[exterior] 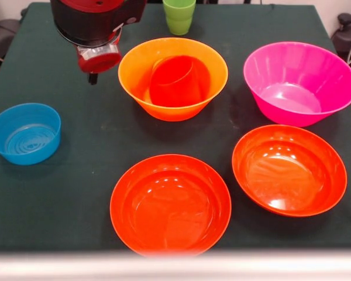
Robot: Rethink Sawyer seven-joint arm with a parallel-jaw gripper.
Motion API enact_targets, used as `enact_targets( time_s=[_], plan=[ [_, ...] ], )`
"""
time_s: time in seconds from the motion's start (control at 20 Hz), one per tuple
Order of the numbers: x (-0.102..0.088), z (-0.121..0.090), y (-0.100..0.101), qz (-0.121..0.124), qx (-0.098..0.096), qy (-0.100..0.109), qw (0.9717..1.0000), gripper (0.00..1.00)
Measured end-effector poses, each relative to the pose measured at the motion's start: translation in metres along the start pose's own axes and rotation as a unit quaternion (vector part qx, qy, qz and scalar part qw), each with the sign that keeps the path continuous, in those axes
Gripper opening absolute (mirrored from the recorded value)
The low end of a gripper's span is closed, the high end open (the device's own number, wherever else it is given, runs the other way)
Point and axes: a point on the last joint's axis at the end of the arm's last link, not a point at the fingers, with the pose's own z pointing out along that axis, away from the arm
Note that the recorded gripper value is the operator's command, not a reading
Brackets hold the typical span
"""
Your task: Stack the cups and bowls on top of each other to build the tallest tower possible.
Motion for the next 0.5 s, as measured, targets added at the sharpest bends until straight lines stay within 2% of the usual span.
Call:
enact_targets(
  time_s=[0.2,0.5],
  plan=[
    [0.007,0.004,-0.005,0.001,0.008,0.018,0.9998,1.0],
    [0.011,0.004,-0.011,0.003,0.011,0.031,0.9994,1.0]
  ],
)
